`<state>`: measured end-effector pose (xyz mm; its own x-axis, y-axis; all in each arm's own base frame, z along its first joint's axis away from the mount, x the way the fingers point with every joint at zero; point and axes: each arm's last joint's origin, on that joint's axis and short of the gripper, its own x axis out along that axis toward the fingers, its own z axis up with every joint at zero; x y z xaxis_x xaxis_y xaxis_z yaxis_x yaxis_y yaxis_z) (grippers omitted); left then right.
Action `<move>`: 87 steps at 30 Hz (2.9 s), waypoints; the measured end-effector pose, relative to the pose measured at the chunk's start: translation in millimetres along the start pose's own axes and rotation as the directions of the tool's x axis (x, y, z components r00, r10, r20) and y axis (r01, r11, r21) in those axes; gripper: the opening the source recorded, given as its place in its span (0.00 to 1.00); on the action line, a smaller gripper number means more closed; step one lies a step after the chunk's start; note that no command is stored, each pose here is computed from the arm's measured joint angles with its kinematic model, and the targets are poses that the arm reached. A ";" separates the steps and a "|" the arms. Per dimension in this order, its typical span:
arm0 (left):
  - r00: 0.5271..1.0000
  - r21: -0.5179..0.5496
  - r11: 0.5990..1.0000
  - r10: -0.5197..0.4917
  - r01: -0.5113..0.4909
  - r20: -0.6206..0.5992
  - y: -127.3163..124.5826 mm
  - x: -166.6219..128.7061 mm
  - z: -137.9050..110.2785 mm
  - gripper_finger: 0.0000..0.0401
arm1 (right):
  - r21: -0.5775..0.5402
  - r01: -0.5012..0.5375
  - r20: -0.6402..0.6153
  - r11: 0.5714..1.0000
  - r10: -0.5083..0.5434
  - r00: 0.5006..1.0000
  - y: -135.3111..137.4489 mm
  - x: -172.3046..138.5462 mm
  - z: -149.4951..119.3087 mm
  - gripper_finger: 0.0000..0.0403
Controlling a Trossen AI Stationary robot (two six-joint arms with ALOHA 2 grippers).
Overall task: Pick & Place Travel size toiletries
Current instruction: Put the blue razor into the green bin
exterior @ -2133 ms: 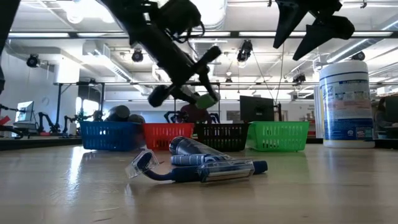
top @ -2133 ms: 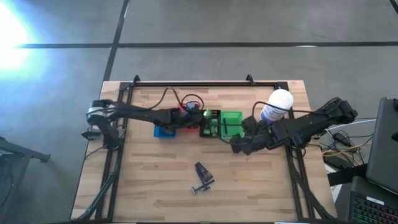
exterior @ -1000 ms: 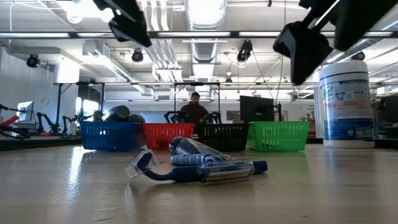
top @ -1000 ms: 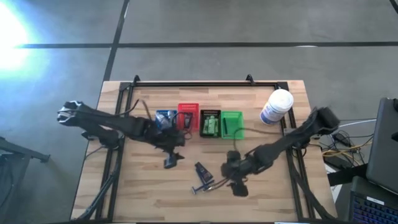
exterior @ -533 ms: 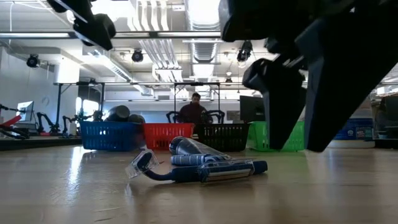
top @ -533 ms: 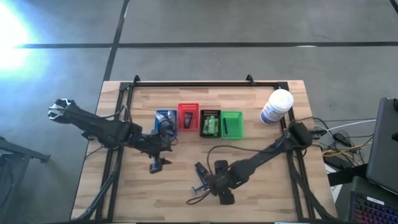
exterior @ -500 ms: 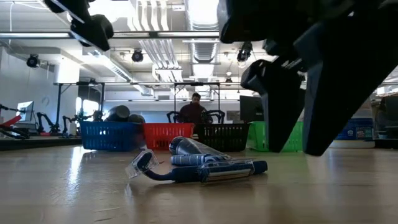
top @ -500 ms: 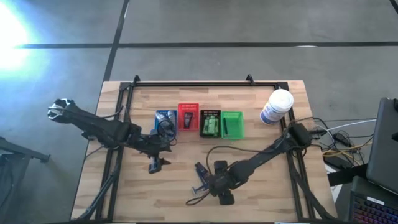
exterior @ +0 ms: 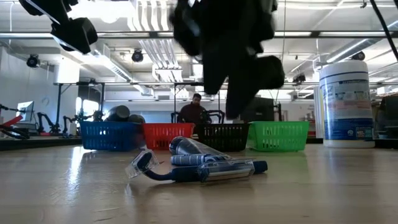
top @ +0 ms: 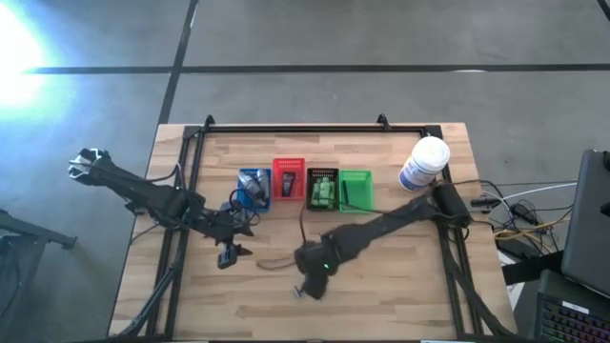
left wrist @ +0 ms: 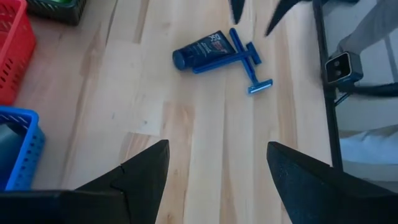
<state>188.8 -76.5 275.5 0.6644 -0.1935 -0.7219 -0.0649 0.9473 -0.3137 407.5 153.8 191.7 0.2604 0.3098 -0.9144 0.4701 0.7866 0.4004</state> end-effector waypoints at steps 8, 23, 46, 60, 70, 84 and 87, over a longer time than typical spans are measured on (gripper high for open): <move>1.000 0.041 0.999 0.002 -0.002 0.004 1.2 0.0 -1.7 0.69 | 0.331 0.026 0.009 0.943 -0.031 0.999 5.4 17.5 15.3 0.53; 1.000 0.136 0.991 0.004 -0.004 0.000 1.4 -0.1 -2.0 0.69 | 0.459 0.166 0.010 0.873 -0.192 0.981 31.0 34.1 24.8 0.50; 1.000 0.164 0.986 0.007 -0.006 -0.008 1.7 0.0 -2.7 0.69 | 0.463 0.282 -0.057 0.840 -0.289 0.956 28.7 53.7 15.8 0.12; 1.000 0.162 0.987 0.013 -0.016 0.018 1.4 0.0 -0.8 0.69 | 0.445 0.231 0.075 0.866 -0.293 0.953 34.4 -55.5 8.4 0.06; 0.996 0.110 0.994 0.004 -0.014 0.090 0.6 -1.9 8.1 0.69 | 0.671 0.369 0.086 0.644 -0.561 0.823 -81.6 -150.0 51.6 0.06; 0.915 0.012 0.983 0.167 -0.184 0.368 7.5 -45.9 63.5 0.69 | 0.735 0.332 -0.013 0.591 -0.477 0.879 -204.6 -127.2 68.2 0.09; 0.895 -0.035 0.981 0.191 -0.193 0.403 17.1 -56.6 76.2 0.69 | 0.740 0.312 -0.023 0.596 -0.441 0.897 -215.6 -112.2 66.1 0.09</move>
<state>206.9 -29.9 358.0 0.8824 0.1104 -0.4573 -0.2182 0.9572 -0.1900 332.6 -85.8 211.9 0.0066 -0.0564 -0.9984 0.9855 0.1698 -0.0031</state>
